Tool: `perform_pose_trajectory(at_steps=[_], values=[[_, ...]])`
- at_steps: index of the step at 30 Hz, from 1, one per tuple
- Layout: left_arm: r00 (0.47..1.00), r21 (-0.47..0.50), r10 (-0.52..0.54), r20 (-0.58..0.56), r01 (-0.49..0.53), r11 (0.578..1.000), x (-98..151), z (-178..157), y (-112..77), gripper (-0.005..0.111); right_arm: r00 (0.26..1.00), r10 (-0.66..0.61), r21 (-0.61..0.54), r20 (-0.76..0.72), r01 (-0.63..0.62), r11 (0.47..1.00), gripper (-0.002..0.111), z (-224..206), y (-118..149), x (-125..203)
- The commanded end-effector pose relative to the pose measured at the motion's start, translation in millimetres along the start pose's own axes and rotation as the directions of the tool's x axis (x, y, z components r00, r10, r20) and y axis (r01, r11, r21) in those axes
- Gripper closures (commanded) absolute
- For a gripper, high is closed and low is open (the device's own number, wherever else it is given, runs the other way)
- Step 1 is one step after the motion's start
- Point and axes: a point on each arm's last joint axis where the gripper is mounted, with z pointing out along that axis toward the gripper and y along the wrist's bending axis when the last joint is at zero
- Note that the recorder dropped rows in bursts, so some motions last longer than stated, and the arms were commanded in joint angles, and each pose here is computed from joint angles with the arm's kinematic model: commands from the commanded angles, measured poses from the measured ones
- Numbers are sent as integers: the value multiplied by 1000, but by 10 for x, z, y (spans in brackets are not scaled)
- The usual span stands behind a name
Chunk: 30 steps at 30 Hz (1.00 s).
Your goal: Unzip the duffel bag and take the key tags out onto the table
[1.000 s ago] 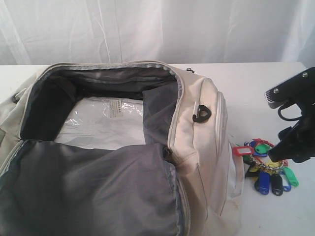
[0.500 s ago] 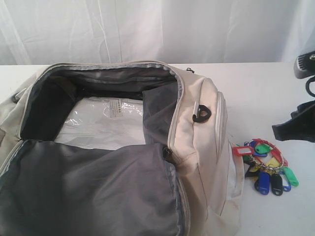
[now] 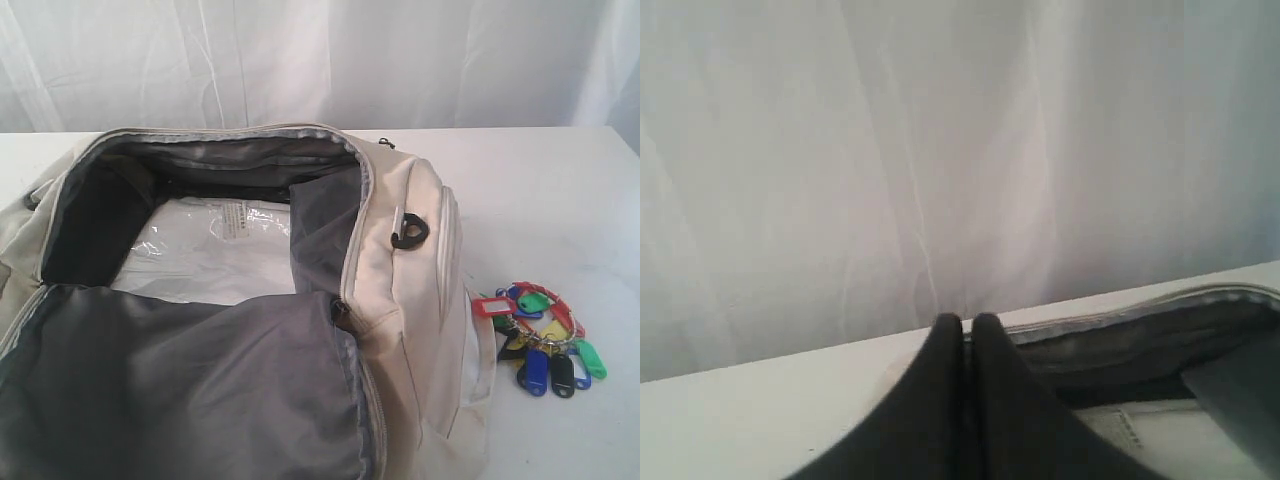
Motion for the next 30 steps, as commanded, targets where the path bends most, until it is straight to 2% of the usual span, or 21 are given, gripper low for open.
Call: perform_pose_trajectory(at_steps=[1,3,6,10,20,30], values=[[998,-107,-53,27,56,993,-12,-27,93,96,998,16,-7,68,-16,1000,108,-131,-19,-10],[996,-145,-83,36,88,985,-14,-32,130,96,993,75,-18,87,-74,997,108,-180,-20,23],[997,-148,-74,35,78,986,-14,-32,131,98,985,130,-50,117,-125,991,108,-232,-3,141],[997,-148,-74,35,78,986,-14,-32,131,107,986,93,-65,140,-85,994,108,-263,17,348],[997,-150,-74,35,78,986,-14,-33,133,107,997,68,-52,20,-67,996,108,-174,44,783],[997,-150,-74,35,78,986,-14,-33,133,107,997,72,-27,-23,-73,997,108,-174,24,822]])
